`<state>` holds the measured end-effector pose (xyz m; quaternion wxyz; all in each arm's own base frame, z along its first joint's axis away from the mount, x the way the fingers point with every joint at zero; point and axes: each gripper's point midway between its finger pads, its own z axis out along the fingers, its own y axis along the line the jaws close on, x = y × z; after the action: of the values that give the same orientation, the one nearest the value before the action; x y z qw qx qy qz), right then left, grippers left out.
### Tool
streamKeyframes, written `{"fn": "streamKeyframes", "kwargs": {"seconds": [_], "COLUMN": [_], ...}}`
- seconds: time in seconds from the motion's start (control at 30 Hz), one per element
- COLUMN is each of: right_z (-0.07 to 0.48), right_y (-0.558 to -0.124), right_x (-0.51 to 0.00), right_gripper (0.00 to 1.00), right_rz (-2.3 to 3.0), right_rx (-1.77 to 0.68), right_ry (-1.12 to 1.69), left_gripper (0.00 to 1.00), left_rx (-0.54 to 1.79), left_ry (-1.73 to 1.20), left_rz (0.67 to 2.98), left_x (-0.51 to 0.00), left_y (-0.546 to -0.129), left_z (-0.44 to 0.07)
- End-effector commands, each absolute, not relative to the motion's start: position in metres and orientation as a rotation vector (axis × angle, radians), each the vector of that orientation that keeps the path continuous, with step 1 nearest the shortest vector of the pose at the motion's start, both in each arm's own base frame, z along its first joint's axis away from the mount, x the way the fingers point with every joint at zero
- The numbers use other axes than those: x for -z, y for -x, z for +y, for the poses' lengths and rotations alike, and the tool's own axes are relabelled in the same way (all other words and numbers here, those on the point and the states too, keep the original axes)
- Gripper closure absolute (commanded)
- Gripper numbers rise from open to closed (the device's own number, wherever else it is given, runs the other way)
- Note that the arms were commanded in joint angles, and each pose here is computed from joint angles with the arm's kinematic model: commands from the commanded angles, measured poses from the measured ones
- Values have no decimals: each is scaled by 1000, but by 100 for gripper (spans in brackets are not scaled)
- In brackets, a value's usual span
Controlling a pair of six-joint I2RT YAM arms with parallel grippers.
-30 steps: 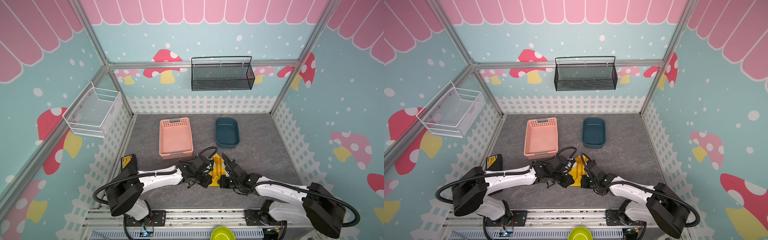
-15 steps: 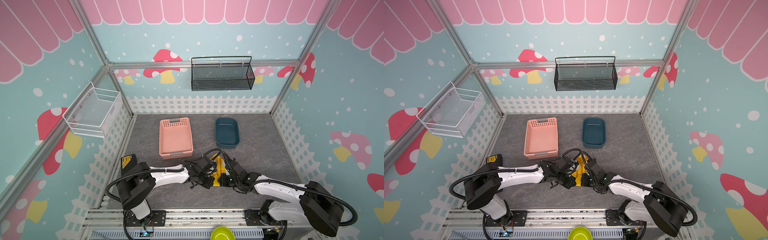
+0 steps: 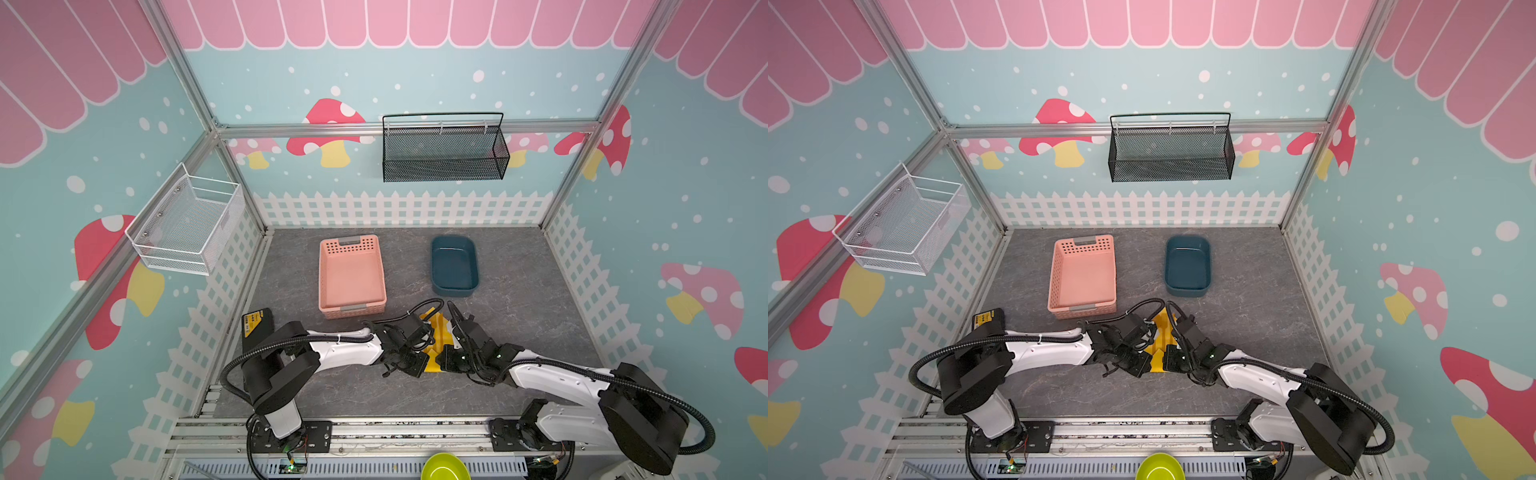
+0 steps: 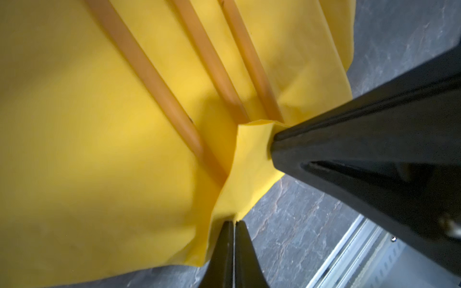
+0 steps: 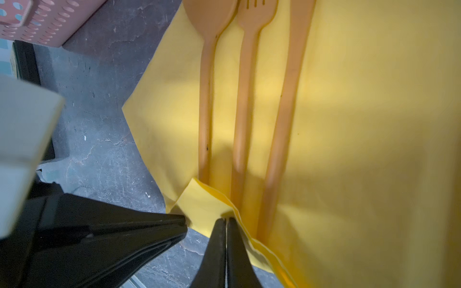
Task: Place the utensils on the paper napkin and roll it up
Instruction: 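Lift and fold the near napkin edge over the utensil handles with both grippers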
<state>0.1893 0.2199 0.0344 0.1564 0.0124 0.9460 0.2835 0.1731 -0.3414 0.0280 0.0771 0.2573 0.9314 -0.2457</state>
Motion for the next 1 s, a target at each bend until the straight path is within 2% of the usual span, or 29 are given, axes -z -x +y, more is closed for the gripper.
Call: {"fn": "streamKeyframes", "kwargs": {"seconds": [0.0, 0.97], "right_z": [214, 183], "right_y": [-186, -168], "right_x": [-31, -24], "right_gripper": [93, 92], "right_rz": [2715, 2769], "right_rx": [-826, -811], "right_ry": [-76, -115], "left_gripper": [92, 93], "left_rx": [699, 674], "left_ry": [-726, -683], "left_rz": [2807, 2848], "left_x": [-27, -20], "left_y": [-179, -182], "left_z": [-341, -334]}}
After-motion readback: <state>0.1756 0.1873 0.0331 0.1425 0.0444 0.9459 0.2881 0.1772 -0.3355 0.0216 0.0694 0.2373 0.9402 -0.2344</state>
